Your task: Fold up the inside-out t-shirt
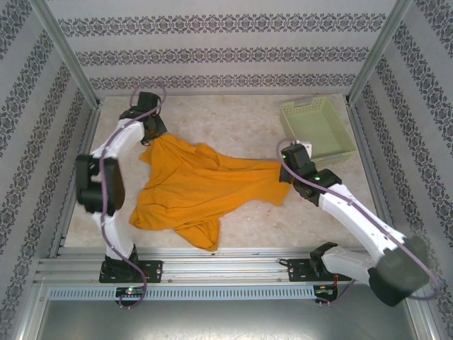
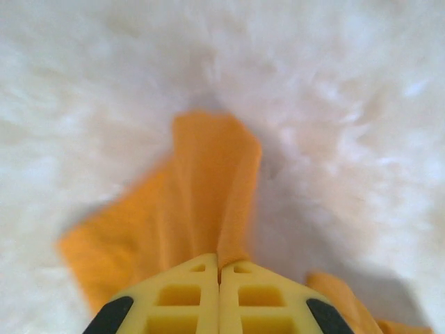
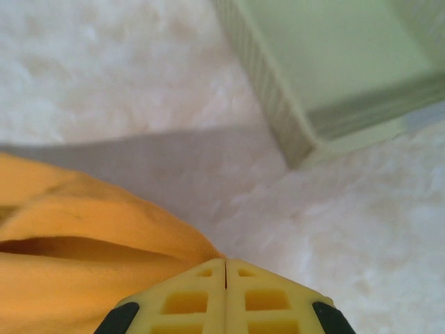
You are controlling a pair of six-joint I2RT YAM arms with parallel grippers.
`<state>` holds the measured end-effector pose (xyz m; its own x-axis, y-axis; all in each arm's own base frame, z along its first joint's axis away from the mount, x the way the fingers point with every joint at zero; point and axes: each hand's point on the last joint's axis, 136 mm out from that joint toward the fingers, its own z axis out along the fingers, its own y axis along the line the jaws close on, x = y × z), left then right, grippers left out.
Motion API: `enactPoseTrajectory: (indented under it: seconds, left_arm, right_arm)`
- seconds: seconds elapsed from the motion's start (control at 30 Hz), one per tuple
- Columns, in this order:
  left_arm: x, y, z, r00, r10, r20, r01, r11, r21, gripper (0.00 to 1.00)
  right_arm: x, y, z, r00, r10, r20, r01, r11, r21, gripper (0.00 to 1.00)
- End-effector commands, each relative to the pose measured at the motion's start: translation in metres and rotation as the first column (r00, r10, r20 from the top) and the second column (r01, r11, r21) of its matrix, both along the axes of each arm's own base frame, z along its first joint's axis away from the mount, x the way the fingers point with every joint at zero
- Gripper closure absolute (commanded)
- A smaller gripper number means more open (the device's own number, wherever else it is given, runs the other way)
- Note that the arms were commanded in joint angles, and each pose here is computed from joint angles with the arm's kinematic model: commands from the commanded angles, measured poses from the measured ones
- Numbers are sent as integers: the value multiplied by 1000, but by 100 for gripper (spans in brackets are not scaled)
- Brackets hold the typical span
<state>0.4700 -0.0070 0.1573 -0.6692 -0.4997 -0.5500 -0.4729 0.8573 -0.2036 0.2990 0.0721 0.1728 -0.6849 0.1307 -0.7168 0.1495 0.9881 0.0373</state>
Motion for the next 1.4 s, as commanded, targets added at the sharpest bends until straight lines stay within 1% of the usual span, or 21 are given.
enactPoseTrajectory:
  seconds: [0.0,0.07,0.13,0.23,0.33,0.4,0.47,0.53,0.6,0.63,0.7,0.73,0.77,0.8,0.87,0.97,1.1,1.23,1.37]
  left_arm:
    - [-52,30,77,966,138,218,-148,989,29,100]
    - [-87,42,76,939,203,278,-216,976,19,100]
    - [-111,48,55,937,233,261,-246,969,19,100]
    - [-137,49,4,957,244,157,-248,969,7,100]
    - [-162,32,-53,979,200,22,-199,978,-58,100]
    - [-184,22,-82,983,180,-44,-184,977,-107,100]
    - [-202,19,-97,981,179,-70,-186,974,-127,100]
    - [-217,22,-102,978,192,-79,-200,973,-116,100]
    - [-227,26,-100,977,204,-58,-209,972,-105,88]
    - [-229,27,-97,977,206,-48,-210,972,-104,82]
    - [-229,27,-89,979,200,-23,-201,974,-103,68]
    - [-228,28,-84,981,195,-15,-196,976,-97,63]
    - [-226,29,-77,982,189,-2,-188,978,-89,59]
    - [-223,29,-69,984,180,12,-178,981,-80,54]
    - [-215,31,-55,985,167,37,-165,984,-60,49]
    - [-201,29,-45,990,133,47,-131,990,-47,44]
    - [-183,23,-54,996,93,-19,-94,994,-49,41]
    - [-169,16,-73,995,70,-67,-75,995,-71,42]
    - [-159,-2,-87,995,3,-99,-16,990,-140,46]
  right_arm:
    - [-11,-25,31,995,-50,82,54,997,-49,100]
    - [-19,-29,27,995,-62,84,65,998,-28,100]
    - [-27,-31,6,997,-70,43,71,997,-17,100]
    - [-43,-33,-41,993,-101,-66,101,995,-2,100]
    - [-65,-33,-90,969,-149,-197,160,986,43,100]
    - [-78,-31,-105,951,-164,-264,189,979,72,100]
    - [-87,-32,-109,938,-190,-290,225,970,94,100]
    - [-92,-33,-112,933,-207,-295,249,962,114,100]
    - [-95,-35,-114,927,-223,-301,270,955,125,100]
    - [-96,-35,-114,925,-227,-306,276,953,127,100]
    - [-95,-34,-111,928,-219,-302,268,955,130,89]
    - [-92,-32,-108,934,-205,-294,253,958,136,83]
    - [-89,-30,-103,941,-187,-283,233,963,138,74]
    - [-84,-27,-97,949,-163,-269,205,969,138,69]
    - [-76,-23,-85,962,-131,-241,165,978,126,61]
    - [-64,-17,-72,973,-91,-213,113,989,95,55]
    - [-51,3,-75,972,-21,-233,43,995,89,50]
    - [-47,15,-88,961,-1,-278,17,998,56,47]
    - [-49,25,-109,942,5,-337,11,999,45,45]
